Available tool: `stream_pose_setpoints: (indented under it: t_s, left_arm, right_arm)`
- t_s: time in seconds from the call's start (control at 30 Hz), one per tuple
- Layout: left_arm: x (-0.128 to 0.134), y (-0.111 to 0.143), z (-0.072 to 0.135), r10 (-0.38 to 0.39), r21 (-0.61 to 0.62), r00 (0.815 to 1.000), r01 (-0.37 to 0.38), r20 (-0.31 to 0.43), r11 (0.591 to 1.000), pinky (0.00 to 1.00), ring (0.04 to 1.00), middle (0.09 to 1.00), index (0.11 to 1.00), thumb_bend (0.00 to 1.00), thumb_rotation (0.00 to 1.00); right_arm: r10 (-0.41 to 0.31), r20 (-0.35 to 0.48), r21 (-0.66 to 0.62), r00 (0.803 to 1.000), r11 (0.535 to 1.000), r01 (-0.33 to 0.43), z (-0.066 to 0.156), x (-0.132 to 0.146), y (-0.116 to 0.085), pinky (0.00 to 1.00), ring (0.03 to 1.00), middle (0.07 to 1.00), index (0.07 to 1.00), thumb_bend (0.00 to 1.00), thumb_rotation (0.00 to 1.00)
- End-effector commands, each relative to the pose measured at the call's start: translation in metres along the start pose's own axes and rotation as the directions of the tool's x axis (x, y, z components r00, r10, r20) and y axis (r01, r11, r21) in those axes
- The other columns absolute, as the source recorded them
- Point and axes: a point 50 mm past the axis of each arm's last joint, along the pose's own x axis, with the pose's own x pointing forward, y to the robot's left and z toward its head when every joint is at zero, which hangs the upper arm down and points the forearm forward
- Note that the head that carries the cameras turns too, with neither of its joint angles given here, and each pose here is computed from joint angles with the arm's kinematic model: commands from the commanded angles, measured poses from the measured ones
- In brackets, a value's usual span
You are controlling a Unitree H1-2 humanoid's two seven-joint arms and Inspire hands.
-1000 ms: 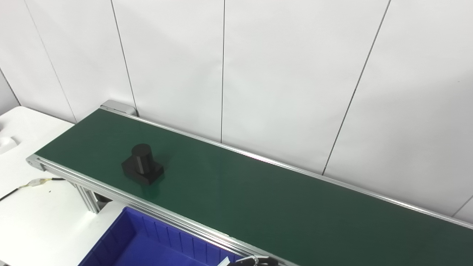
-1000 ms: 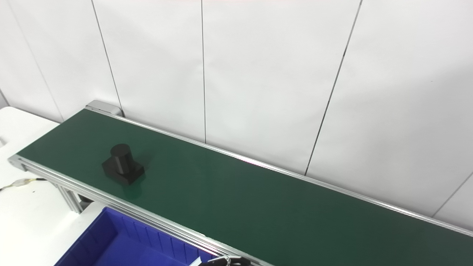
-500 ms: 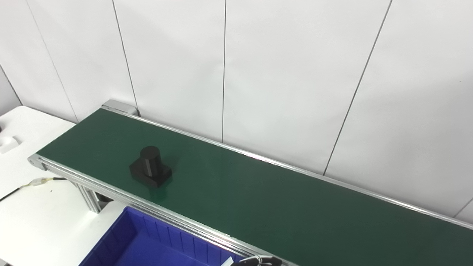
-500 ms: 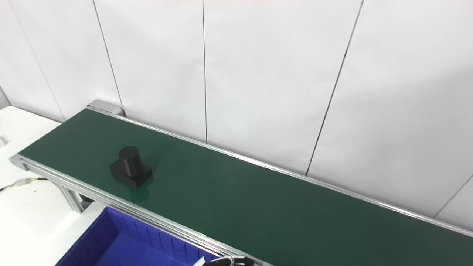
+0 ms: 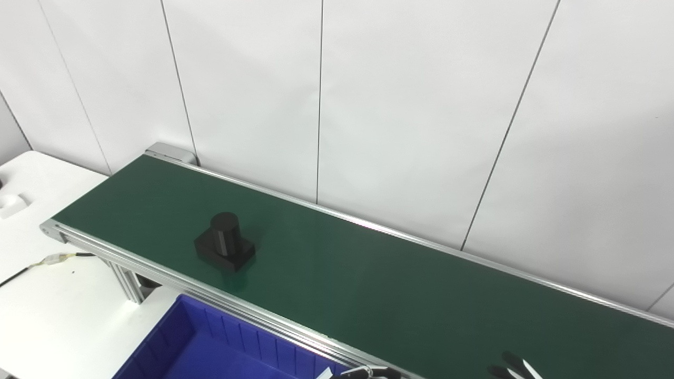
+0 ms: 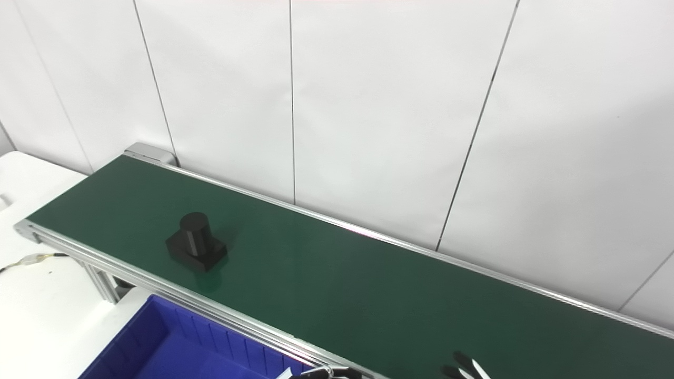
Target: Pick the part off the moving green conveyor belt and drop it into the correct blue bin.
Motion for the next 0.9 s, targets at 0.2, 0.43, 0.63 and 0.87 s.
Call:
stream_pose_setpoints:
  t_s: [0.2,0.43,0.63,0.87]
  left_arm:
    - [0.006,0.004,0.012,-0.002,0.018,0.998,0.001,0.066,1.0,0.61,0.735,0.778,0.805,0.88,0.4]
    - [0.005,0.006,0.013,-0.005,0.027,0.998,0.003,0.07,1.0,0.59,0.733,0.779,0.805,0.88,0.41]
    - [0.007,0.006,0.015,-0.006,0.025,0.997,0.004,0.074,1.0,0.58,0.728,0.777,0.805,0.88,0.41]
    - [0.01,0.006,0.015,-0.002,0.027,0.998,0.0,0.07,1.0,0.6,0.734,0.78,0.814,0.88,0.42]
  right_arm:
    - [-0.034,0.037,-0.024,0.999,0.999,0.035,0.013,0.007,-0.001,0.58,0.697,0.762,0.842,0.47,0.37]
    - [-0.035,0.057,-0.029,0.998,0.999,0.037,0.018,0.016,-0.006,0.59,0.706,0.765,0.825,0.52,0.37]
    - [-0.022,0.063,-0.082,0.998,0.996,0.027,0.026,0.031,-0.014,0.61,0.725,0.779,0.836,0.57,0.4]
    - [0.0,0.052,-0.114,0.999,0.993,0.006,0.03,0.062,-0.022,0.62,0.727,0.79,0.835,0.58,0.36]
